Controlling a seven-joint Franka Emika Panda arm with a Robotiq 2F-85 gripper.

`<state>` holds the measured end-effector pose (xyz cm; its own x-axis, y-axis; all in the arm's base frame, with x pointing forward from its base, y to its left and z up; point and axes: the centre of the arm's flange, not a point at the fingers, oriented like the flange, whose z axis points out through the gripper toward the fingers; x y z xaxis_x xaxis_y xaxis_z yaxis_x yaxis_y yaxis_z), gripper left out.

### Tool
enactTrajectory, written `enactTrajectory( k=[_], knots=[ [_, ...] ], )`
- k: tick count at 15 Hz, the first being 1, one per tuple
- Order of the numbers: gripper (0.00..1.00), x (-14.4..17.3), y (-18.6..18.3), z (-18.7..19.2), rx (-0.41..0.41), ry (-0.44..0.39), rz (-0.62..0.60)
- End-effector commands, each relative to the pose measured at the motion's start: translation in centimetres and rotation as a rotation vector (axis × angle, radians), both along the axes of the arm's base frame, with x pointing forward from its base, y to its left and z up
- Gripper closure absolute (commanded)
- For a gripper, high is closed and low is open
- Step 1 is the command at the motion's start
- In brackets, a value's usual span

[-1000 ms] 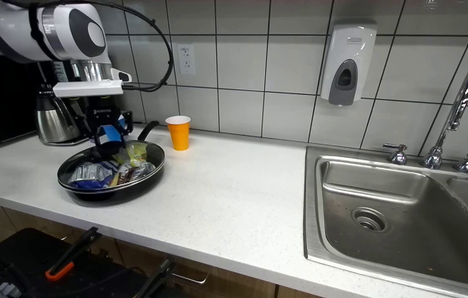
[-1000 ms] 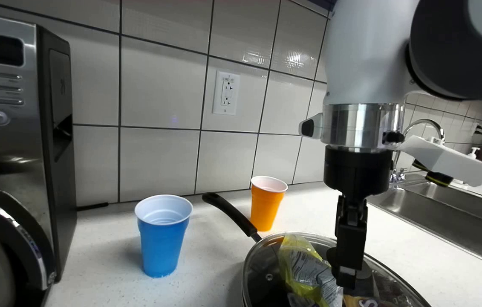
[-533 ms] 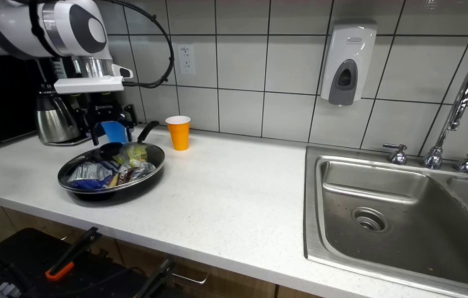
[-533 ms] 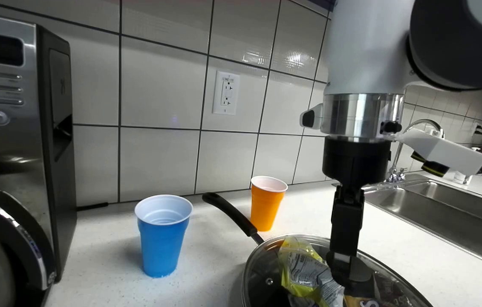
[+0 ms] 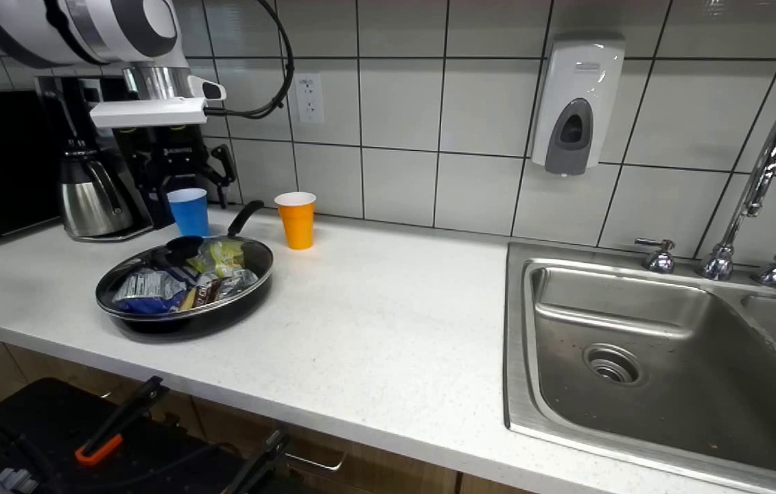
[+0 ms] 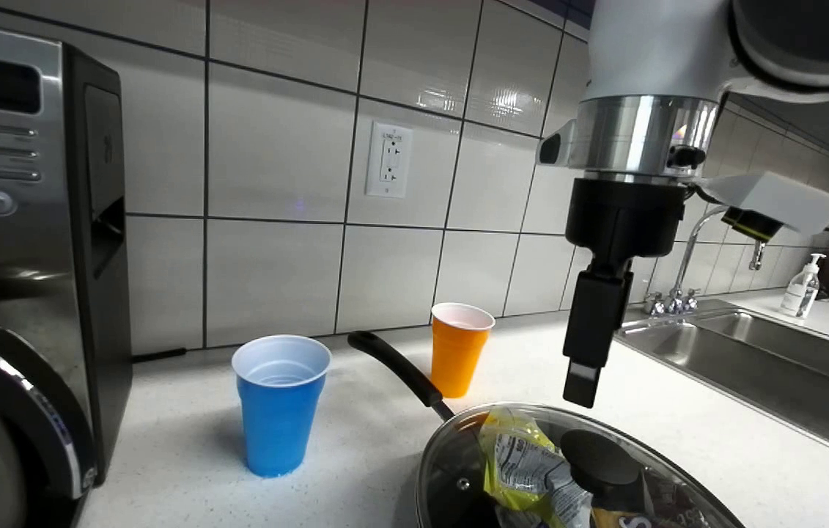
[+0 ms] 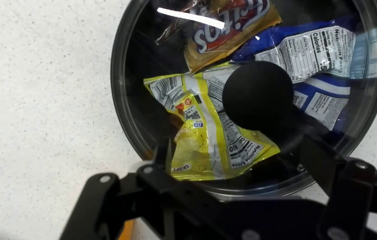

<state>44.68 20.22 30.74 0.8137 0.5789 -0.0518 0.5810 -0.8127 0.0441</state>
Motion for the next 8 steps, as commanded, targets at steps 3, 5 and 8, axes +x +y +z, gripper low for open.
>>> enactTrajectory(
  k=[3,5,8],
  knots=[
    [0.00,-1.2,-3.4,2.2,0.045,-0.024,-0.134],
    [0.00,-1.6,-4.8,2.5,0.060,-0.036,-0.181],
    [0.00,-2.5,-7.5,2.9,0.071,-0.053,-0.257]
  ],
)
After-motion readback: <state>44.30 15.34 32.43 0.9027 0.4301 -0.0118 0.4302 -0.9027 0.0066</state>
